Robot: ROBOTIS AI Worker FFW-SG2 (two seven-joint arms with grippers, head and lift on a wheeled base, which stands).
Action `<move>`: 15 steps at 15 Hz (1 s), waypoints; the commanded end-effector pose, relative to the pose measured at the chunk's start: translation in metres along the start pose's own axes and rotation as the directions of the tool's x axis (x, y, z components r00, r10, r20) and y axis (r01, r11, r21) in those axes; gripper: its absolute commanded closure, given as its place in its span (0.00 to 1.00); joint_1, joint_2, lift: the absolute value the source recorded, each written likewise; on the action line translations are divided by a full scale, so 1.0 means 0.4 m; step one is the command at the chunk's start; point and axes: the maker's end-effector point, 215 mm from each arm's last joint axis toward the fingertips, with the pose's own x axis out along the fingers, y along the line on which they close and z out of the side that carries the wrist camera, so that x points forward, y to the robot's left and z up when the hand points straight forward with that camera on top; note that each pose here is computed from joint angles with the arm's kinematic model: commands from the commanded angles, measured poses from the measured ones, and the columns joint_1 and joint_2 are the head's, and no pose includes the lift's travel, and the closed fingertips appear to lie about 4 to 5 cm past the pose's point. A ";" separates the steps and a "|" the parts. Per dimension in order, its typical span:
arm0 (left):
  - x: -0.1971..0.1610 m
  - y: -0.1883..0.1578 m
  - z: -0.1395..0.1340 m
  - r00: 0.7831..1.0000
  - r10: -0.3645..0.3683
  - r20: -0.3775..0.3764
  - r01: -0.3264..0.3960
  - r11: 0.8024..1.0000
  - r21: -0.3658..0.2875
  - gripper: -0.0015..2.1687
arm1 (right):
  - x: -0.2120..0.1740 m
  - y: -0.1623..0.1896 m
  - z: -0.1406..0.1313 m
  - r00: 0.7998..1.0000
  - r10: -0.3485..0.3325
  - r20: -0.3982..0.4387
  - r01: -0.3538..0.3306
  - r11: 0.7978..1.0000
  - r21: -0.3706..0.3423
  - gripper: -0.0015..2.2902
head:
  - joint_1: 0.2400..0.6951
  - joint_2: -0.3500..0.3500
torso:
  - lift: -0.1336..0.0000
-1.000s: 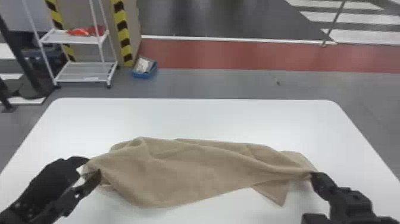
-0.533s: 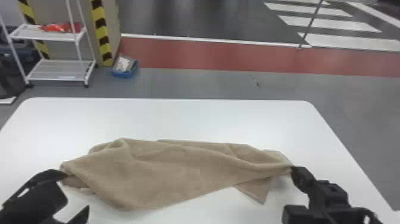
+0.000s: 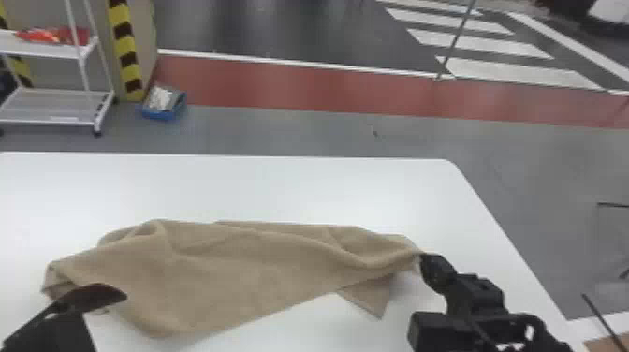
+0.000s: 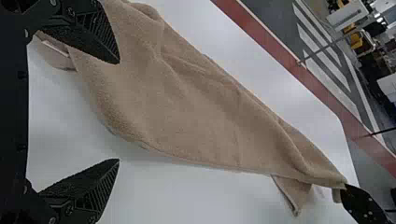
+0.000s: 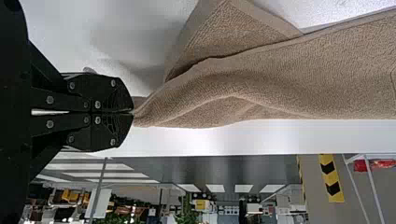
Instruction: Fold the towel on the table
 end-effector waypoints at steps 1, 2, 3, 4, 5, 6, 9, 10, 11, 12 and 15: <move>0.025 -0.033 0.044 0.999 -0.030 0.036 0.030 1.000 0.004 0.08 | 0.000 0.000 0.003 1.000 0.001 0.002 -0.001 1.000 -0.001 0.72 | 1.00 0.12 | 0.07; 0.041 -0.049 0.058 0.998 -0.048 0.046 0.047 0.999 0.008 0.10 | 0.000 0.003 0.005 1.000 0.008 0.004 -0.008 1.000 0.000 0.72 | 1.00 0.10 | 0.07; 0.056 -0.059 0.065 0.997 -0.061 0.052 0.060 0.998 0.009 0.10 | 0.001 0.002 0.006 1.000 0.008 0.004 -0.008 1.000 0.000 0.72 | 1.00 0.06 | 0.07; 0.075 -0.063 0.070 0.996 -0.071 0.054 0.070 0.997 0.006 0.10 | 0.001 0.002 0.006 1.000 0.008 0.004 -0.008 1.000 0.000 0.72 | 1.00 0.05 | 0.07; 0.090 -0.065 0.067 0.996 -0.075 0.047 0.075 0.997 0.000 0.10 | 0.001 0.002 0.006 1.000 0.008 0.004 -0.008 1.000 0.000 0.72 | 1.00 0.04 | 0.07; 0.104 -0.066 0.065 0.996 -0.079 0.041 0.079 0.997 -0.001 0.10 | 0.001 0.001 0.004 1.000 0.008 0.002 -0.008 1.000 0.000 0.72 | 1.00 0.03 | 0.07; 0.137 -0.056 0.036 0.996 -0.083 0.010 0.083 0.996 -0.019 0.15 | 0.001 0.003 -0.001 1.000 0.009 -0.002 -0.009 1.000 0.005 0.72 | 1.00 0.01 | 0.07; 0.143 -0.051 0.019 0.997 -0.079 -0.011 0.079 0.997 -0.027 0.15 | 0.001 0.003 -0.001 1.000 0.009 -0.002 -0.009 1.000 0.005 0.72 | 1.00 0.01 | 0.07; 0.143 -0.042 0.009 0.997 -0.074 -0.019 0.073 0.997 -0.032 0.19 | 0.001 0.001 -0.005 1.000 0.008 -0.005 -0.008 1.000 0.005 0.72 | 1.00 0.02 | 0.07; 0.142 -0.034 -0.002 0.997 -0.068 -0.026 0.067 0.997 -0.036 0.23 | 0.000 0.001 -0.007 1.000 0.007 -0.006 -0.007 1.000 0.005 0.72 | 1.00 0.02 | 0.07; 0.135 -0.006 -0.043 0.997 -0.045 -0.056 0.041 0.997 -0.066 0.33 | 0.001 0.000 -0.007 1.000 0.007 -0.003 -0.007 1.000 0.014 0.72 | 1.00 0.05 | 0.07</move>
